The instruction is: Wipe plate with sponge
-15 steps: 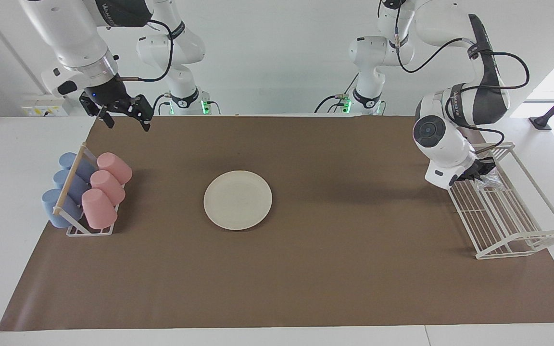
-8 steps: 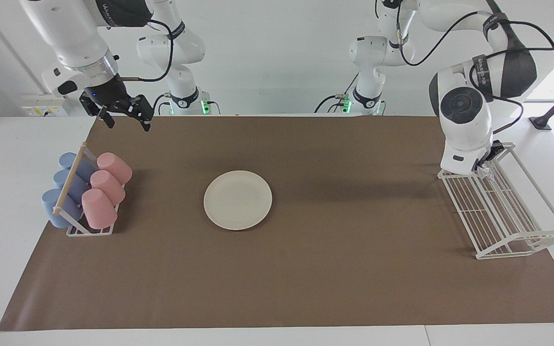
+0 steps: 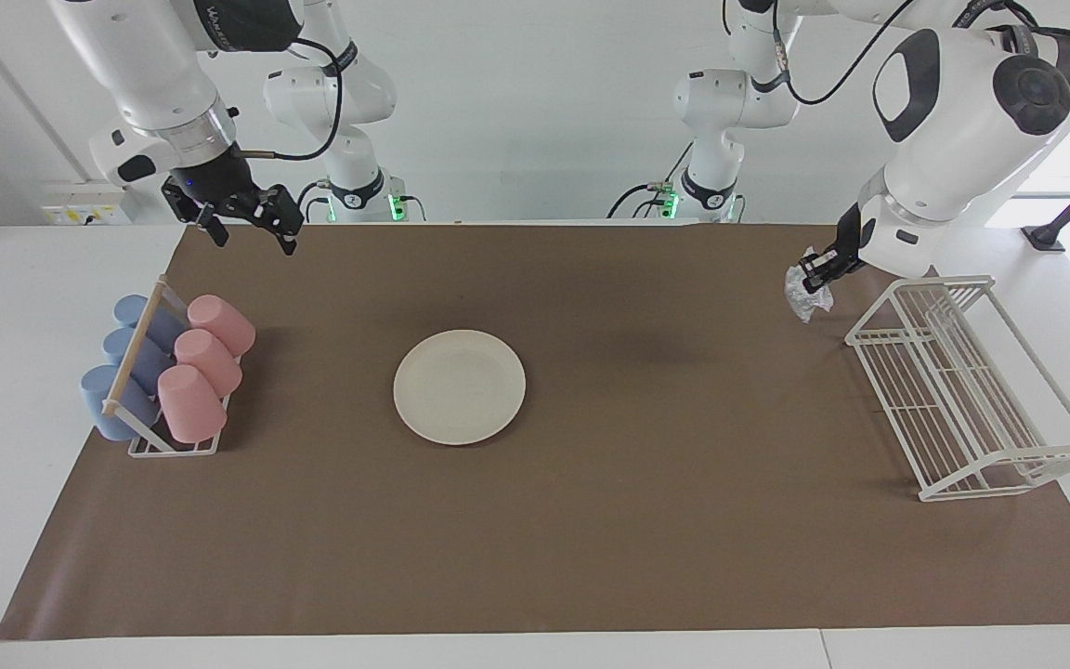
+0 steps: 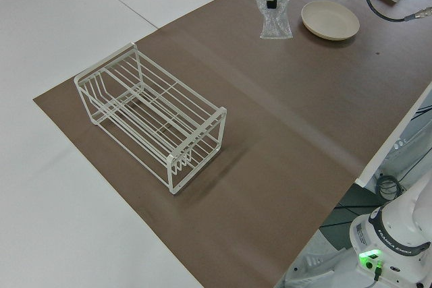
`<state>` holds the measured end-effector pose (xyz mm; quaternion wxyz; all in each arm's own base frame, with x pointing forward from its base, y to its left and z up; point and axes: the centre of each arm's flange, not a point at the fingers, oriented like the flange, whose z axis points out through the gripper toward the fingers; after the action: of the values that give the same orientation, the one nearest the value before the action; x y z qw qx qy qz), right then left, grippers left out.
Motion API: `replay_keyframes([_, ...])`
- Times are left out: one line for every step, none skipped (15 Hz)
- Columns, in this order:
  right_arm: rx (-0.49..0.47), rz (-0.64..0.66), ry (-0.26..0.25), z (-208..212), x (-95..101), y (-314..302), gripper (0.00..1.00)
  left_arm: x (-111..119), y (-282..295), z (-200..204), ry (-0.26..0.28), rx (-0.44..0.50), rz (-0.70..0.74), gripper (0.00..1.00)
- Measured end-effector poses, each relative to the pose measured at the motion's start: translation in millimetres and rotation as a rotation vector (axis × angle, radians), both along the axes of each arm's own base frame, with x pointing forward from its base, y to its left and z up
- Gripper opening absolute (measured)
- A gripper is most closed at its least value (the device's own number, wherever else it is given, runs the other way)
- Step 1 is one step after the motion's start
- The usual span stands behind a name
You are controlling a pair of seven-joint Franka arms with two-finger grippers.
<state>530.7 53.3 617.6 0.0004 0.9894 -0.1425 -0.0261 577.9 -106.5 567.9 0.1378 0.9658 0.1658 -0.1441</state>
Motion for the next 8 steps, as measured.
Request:
replay_keyframes([-0.005,-0.042,-0.002,1,-2.4,18,1.0,-2,-6,-7,0.008,-0.077,0.029,0.06])
replay_keyframes([-0.011,-0.088,-0.006,3,-6.1,38,1.0,-7,-12,-16,0.013,-0.151,0.061,0.06])
replay_keyframes([-0.01,-0.137,-0.008,5,-10.7,57,1.0,-12,-17,-25,0.013,-0.218,0.099,0.06])
replay_keyframes([0.004,-0.196,-0.005,6,-15.8,76,1.0,-20,-23,-34,0.01,-0.285,0.145,0.06])
replay_keyframes([0.029,-0.263,0.005,8,-20.9,92,1.0,-27,-29,-42,0.009,-0.347,0.187,0.06])
replay_keyframes([0.05,-0.342,0.016,10,-26.1,106,1.0,-36,-37,-48,0.009,-0.409,0.225,0.06])
replay_keyframes([0.063,-0.409,0.026,12,-31.4,120,1.0,-43,-43,-51,0.007,-0.466,0.253,0.06])
replay_keyframes([0.073,-0.465,0.031,14,-36.4,134,1.0,-51,-48,-54,0.004,-0.524,0.27,0.06])
